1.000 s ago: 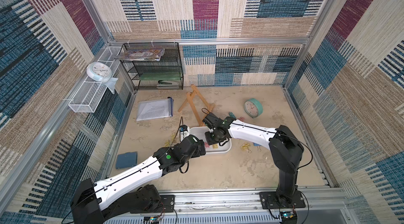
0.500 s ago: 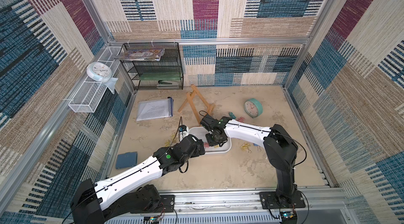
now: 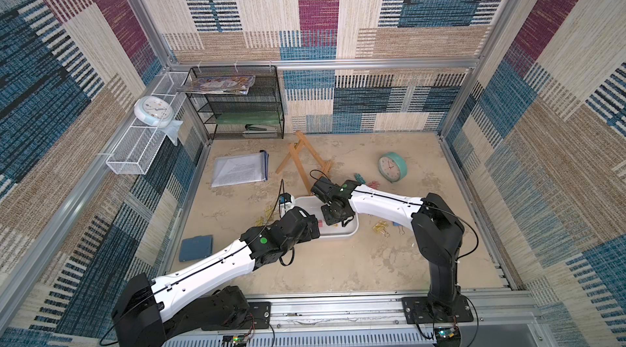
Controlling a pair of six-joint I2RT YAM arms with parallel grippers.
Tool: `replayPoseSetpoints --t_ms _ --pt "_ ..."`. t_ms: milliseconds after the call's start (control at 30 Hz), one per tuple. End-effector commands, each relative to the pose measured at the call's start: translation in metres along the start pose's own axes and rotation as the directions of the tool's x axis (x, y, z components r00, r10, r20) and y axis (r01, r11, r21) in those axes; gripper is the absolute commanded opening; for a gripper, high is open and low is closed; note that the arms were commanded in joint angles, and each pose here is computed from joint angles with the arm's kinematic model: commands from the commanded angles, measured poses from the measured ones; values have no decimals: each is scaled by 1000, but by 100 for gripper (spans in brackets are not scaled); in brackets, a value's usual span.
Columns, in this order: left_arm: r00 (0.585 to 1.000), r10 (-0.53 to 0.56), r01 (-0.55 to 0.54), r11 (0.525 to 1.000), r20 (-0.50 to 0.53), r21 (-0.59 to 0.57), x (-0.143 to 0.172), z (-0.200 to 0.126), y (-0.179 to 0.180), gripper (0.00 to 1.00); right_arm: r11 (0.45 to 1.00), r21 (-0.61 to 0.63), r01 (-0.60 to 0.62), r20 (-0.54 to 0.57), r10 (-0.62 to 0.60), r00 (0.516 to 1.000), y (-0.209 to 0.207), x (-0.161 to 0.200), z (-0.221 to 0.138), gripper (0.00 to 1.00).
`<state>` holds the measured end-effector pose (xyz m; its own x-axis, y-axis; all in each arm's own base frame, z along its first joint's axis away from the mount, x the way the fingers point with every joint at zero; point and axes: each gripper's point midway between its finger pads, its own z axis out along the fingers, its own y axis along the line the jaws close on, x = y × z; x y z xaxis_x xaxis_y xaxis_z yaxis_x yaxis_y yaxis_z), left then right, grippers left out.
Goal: Take out the binder clips from the storage box
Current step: Pick up the binder clip from the storage box, then place the binder clip at the center of the board.
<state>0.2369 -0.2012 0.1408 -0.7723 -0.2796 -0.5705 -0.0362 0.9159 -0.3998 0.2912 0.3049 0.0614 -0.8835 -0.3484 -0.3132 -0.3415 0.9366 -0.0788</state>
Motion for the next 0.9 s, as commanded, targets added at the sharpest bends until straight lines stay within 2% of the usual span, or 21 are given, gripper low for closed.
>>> replayPoseSetpoints --t_ms 0,300,433,533,633,700,867 --pt "1000 -9 9 1000 0 15 -2 0 -4 99 1000 7 -5 46 4 999 -4 -8 -10 0" --pt "1000 -5 5 998 -12 64 0 1 -14 99 999 -31 -37 164 42 986 -14 -17 -47 0" --pt "1000 11 -9 992 -15 122 -1 0 -26 99 994 -72 -87 234 102 967 -25 -12 -70 0" --pt "999 28 -23 985 -31 171 1 0 -38 99 980 -147 -134 297 173 939 -32 -6 -92 0" --pt "998 46 -33 975 -52 218 2 -1 -49 99 949 -221 -227 342 293 893 -47 8 -111 0" --pt "996 52 -35 969 -67 243 4 -1 -57 99 912 -266 -314 362 396 844 -63 24 -116 0" --pt "992 66 -32 958 -111 286 12 3 -73 99 820 -402 -406 397 556 730 -89 59 -124 0"
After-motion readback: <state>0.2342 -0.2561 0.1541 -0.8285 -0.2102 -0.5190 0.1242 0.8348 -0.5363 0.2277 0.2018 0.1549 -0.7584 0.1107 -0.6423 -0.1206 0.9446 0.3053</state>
